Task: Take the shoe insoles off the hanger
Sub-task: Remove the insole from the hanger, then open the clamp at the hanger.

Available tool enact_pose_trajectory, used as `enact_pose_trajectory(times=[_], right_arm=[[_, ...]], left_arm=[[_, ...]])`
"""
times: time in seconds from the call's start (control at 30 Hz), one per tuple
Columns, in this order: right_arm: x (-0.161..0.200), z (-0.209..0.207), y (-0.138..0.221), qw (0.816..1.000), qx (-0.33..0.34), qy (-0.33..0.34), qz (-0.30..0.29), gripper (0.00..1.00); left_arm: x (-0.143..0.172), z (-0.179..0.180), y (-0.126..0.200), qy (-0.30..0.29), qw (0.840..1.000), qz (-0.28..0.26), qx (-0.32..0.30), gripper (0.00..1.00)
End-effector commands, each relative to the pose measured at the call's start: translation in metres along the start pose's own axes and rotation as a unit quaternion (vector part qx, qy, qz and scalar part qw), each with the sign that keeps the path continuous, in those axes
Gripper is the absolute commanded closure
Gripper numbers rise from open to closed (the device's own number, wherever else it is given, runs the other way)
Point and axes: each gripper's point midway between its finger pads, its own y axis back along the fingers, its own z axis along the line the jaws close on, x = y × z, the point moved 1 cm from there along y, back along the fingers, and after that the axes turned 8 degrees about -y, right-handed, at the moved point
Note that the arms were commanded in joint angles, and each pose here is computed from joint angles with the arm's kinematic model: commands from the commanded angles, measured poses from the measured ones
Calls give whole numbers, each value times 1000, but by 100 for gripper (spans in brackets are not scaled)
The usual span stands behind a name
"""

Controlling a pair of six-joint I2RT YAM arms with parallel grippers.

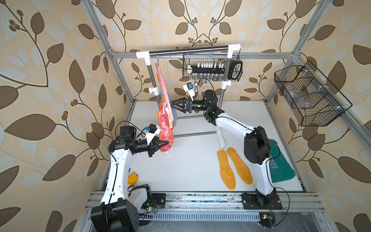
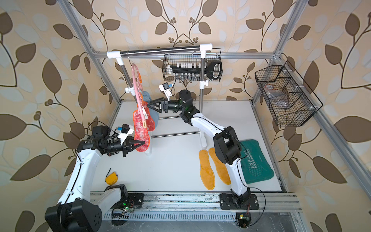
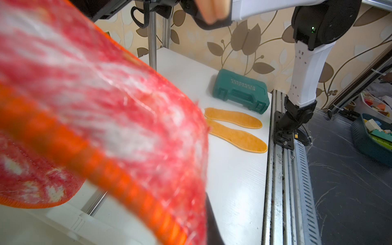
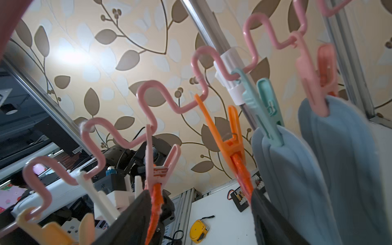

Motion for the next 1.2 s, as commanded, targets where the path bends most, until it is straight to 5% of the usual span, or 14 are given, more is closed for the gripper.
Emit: enact_pose_trajectory(times=[0.0, 0.93, 1.17], right_arm=[[-3, 25, -9, 999, -48, 5, 7, 27], [2, 31, -36, 998, -63, -22, 3, 34], [4, 32, -42, 997, -71, -20, 10, 44]], left_arm=[[-9, -3, 3, -9, 1000, -13, 3, 100], [-22, -11, -3, -20, 998, -35, 45, 100], [-19, -9, -5, -18, 998, -32, 48, 100]])
